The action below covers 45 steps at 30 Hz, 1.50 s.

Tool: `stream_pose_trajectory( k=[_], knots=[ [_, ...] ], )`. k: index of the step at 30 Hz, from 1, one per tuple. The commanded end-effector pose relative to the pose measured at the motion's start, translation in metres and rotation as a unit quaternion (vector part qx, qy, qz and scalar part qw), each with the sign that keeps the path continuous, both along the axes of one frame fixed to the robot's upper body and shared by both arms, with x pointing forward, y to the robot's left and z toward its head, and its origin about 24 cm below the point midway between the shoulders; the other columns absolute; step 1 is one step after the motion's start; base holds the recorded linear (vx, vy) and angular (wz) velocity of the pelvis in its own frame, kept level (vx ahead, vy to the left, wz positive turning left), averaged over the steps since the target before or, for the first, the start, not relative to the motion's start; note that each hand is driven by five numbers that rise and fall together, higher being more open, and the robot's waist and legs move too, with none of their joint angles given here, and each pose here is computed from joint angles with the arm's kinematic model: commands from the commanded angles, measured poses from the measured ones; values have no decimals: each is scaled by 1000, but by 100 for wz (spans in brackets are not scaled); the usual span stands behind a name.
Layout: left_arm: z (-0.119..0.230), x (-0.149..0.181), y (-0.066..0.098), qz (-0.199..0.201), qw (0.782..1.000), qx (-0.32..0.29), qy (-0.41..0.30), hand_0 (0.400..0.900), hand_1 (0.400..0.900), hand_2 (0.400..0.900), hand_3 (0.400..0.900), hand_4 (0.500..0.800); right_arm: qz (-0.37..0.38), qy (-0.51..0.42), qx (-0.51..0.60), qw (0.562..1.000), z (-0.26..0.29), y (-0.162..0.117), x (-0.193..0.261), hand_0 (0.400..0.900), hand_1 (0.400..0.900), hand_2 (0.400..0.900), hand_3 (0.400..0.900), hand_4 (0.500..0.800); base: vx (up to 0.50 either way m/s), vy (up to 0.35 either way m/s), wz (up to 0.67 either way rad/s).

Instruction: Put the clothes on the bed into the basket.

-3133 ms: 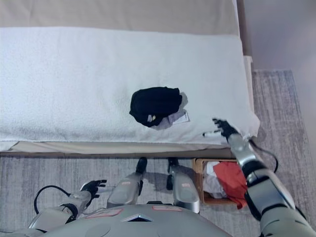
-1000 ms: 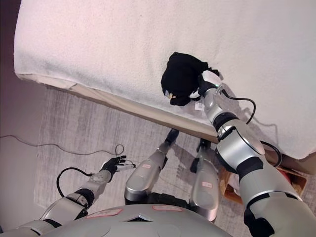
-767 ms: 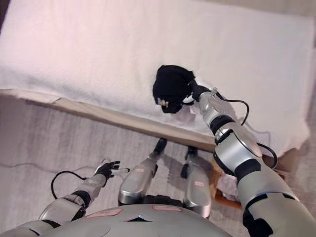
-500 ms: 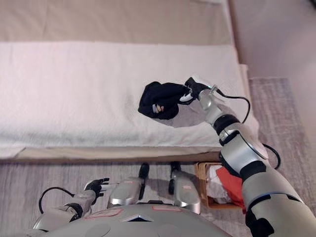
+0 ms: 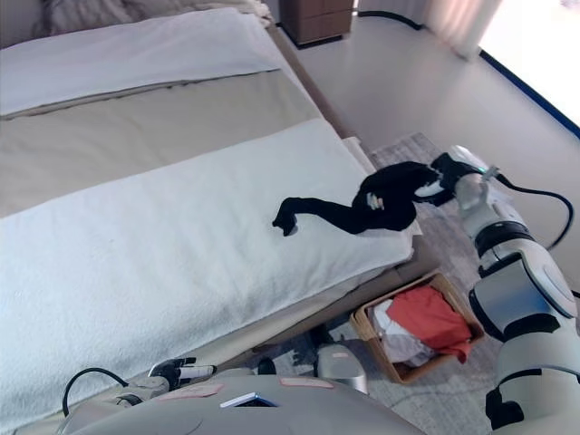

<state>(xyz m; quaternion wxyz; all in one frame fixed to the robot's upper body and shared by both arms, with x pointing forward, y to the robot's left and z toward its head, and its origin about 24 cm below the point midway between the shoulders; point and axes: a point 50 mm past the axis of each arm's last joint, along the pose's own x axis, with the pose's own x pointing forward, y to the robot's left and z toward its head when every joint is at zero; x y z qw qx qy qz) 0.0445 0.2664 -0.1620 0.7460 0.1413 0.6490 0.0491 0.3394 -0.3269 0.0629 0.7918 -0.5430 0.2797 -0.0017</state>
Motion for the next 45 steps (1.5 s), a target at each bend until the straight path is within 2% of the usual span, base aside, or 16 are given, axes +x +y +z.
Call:
stream_pose_trajectory(
  k=[1,11,23,25,35,36,37,45],
  knots=[
    [7,-4,22,-3,999,32,18,900,900,900,900,800,-55,-101,-24,993,69,-34,11,400,400,400,400,500,3,15,-38],
    [8,1,23,-7,999,32,15,900,900,900,900,800,-186,-79,-43,978,71,-98,-38,400,400,400,400,500,7,13,-20],
    [8,6,23,-16,999,39,18,900,900,900,900,800,-247,-49,-36,967,56,-123,-72,400,400,400,400,500,21,10,-11],
    [8,-6,23,-13,999,35,32,900,900,900,900,800,-265,-40,-33,963,49,-131,-85,400,400,400,400,500,1,-13,12],
    [9,-6,28,-24,998,43,33,900,900,900,900,800,-291,-21,-5,956,26,-134,-104,400,400,400,400,500,8,-9,3],
    [9,-6,28,-24,998,44,34,900,900,900,900,800,-294,-23,-3,956,26,-134,-105,465,465,465,465,539,0,0,0],
    [8,-5,24,-31,998,46,34,900,900,900,900,800,-291,-11,-3,957,18,-132,-107,900,900,900,900,800,0,0,0],
    [5,-6,18,-36,998,34,31,900,900,900,900,800,-304,-3,-1,953,15,-136,-114,900,900,900,900,800,-1,-4,11]
  ],
)
